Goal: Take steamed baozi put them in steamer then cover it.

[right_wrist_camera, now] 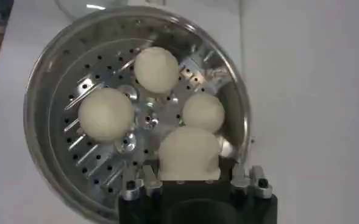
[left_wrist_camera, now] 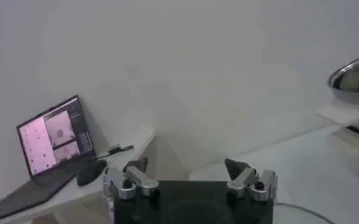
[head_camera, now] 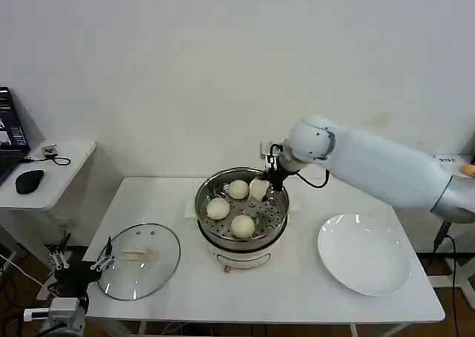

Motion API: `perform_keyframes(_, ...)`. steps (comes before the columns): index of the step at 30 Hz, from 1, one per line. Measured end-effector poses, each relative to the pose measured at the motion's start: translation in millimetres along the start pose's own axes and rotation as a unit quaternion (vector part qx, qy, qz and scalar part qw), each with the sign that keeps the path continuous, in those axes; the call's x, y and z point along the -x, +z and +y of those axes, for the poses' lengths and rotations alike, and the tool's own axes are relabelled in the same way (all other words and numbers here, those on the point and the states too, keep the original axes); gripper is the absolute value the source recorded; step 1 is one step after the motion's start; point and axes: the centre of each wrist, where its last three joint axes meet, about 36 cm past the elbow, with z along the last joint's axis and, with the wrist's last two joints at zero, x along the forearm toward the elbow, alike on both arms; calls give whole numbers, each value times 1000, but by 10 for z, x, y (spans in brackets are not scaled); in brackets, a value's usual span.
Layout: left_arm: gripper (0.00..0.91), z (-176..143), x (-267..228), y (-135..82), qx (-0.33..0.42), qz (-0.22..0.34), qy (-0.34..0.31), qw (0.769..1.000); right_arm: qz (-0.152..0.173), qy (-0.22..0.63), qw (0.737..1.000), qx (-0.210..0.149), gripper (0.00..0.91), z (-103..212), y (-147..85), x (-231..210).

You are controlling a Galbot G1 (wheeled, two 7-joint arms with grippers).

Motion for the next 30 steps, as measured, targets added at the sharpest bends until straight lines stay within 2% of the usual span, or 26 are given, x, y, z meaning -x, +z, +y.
perform_keyframes(21, 907, 25, 15, 27, 2, 2, -3, 1000, 29, -6, 1000, -3, 665, 93, -28, 408)
perform_keyframes(22, 907, 27, 14, 28, 2, 2, -3, 1000, 29, -6, 1000, -3, 816, 94, -28, 420)
perform_keyframes(23, 907, 29, 12, 30, 2, 2, -3, 1000, 29, -5, 1000, -4, 907, 95, -27, 432)
perform_keyframes(30, 907, 35, 9, 23, 2, 1, -4, 1000, 30, 3, 1000, -5, 907, 75, 12, 426)
